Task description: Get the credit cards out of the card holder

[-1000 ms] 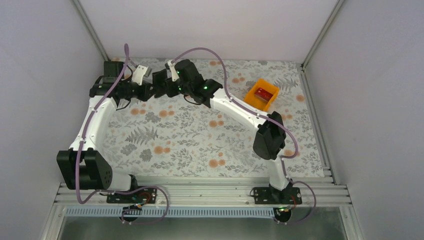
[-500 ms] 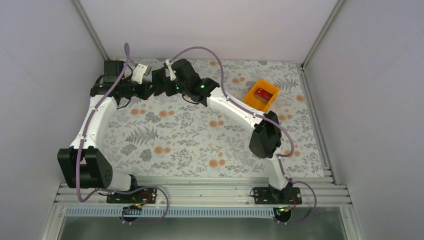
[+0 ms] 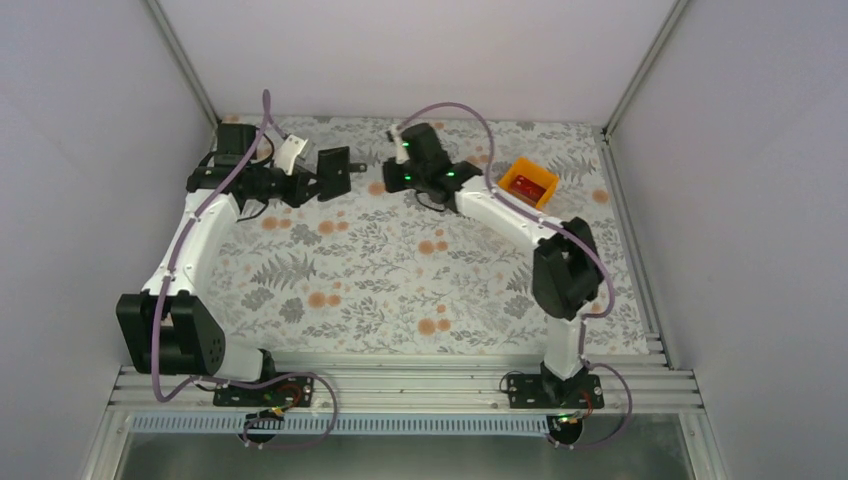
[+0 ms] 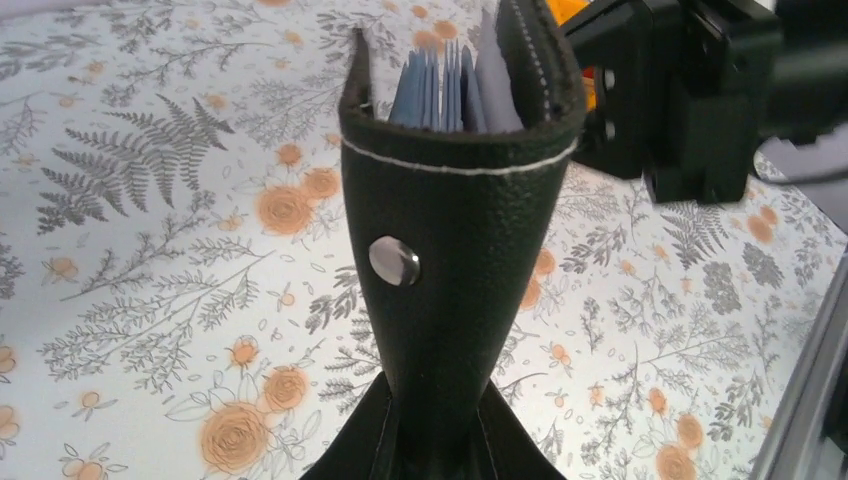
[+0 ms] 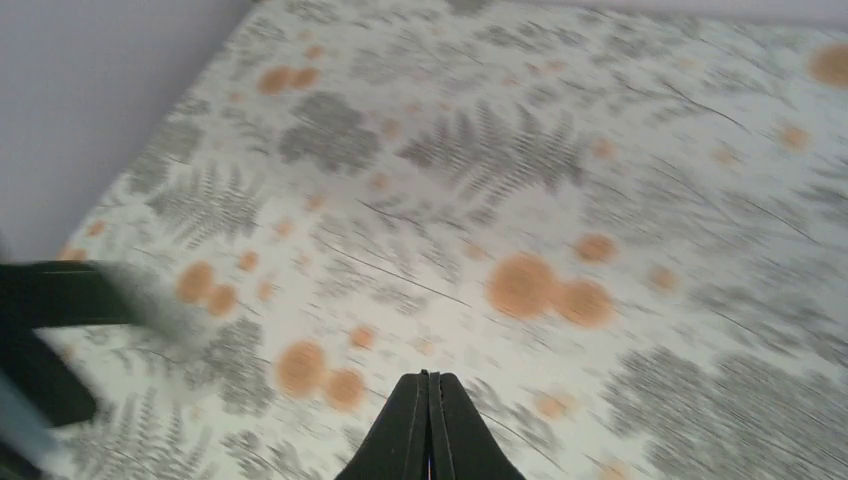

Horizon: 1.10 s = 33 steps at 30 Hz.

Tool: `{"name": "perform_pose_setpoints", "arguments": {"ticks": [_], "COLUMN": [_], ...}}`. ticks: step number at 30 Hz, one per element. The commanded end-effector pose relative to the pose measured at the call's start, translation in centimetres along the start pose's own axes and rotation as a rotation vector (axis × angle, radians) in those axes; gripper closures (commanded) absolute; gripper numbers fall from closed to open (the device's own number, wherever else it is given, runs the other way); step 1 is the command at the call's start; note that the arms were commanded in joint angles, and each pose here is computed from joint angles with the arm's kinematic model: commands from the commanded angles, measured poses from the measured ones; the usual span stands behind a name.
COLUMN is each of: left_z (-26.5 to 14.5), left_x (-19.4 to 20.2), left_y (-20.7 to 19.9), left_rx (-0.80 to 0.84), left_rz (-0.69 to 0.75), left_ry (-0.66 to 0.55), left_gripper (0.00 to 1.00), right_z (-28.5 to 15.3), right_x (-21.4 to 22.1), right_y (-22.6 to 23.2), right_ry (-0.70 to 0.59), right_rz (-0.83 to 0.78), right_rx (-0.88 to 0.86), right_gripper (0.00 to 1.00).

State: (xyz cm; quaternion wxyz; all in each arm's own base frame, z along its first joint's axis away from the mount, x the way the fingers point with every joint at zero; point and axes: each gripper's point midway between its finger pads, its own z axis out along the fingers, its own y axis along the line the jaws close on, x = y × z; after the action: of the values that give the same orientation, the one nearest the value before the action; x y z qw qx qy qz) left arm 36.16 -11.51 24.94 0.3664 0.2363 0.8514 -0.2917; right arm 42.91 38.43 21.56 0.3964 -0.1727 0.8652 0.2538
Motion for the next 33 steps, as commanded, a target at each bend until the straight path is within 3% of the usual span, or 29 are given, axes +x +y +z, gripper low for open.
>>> {"name": "perform_pose_setpoints", "arguments": {"ticks": [1, 2, 5, 7, 11, 19, 24, 30, 33], "left_z": [-0.9, -1.0, -1.5, -2.1, -2.9, -6.7, -5.7, -4.9, -4.8], "left_x": [0.0, 0.0, 0.0, -0.3, -0.5, -1.1, -1.3, -0.6, -0.6], "left_y": [-1.0, -1.5, -4.0, -5.3, -6.8, -14.2, -14.4, -15.3, -15.2], "left_rx": [0.039, 0.064, 0.195, 0.235, 0.235, 0.538, 0.559, 0.583, 0.58], "left_rz": [0.045, 0.059, 0.105, 0.159, 0.268, 0.448, 0.411, 0.422, 0.422], "left_ry": [-0.012, -0.015, -0.031, -0.039, -0.023, -0.13, -0.117, -0.087, -0.086], "left_gripper": [0.98, 0.98, 0.98, 0.98, 0.98, 0.98, 0.98, 0.98, 0.98], "right_z": [-3.9, -4.6, -6.6, -8.2, -12.3, -17.4, -17.9, -18.2, -18.4], "right_x": [-2.2, -1.8, -0.4, 0.1, -0.4, -3.2, -2.3, -2.0, -0.7], "right_y": [-1.9, -0.6, 2.4, 3.4, 5.3, 6.5, 8.6, 10.3, 10.8], "right_ry": [-0.086, -0.073, -0.028, -0.034, -0.098, -0.188, -0.193, -0.188, -0.152], "right_rz": [-0.05, -0.101, -0.213, -0.264, -0.331, -0.406, -0.461, -0.496, -0.537], "right_rx": [-0.144, -0.245, -0.434, -0.52, -0.716, -0.872, -0.893, -0.953, -1.008], "right_gripper": [0.96, 0.96, 0.61, 0.43, 0.23, 0.27, 0.3, 0.49, 0.42]}}
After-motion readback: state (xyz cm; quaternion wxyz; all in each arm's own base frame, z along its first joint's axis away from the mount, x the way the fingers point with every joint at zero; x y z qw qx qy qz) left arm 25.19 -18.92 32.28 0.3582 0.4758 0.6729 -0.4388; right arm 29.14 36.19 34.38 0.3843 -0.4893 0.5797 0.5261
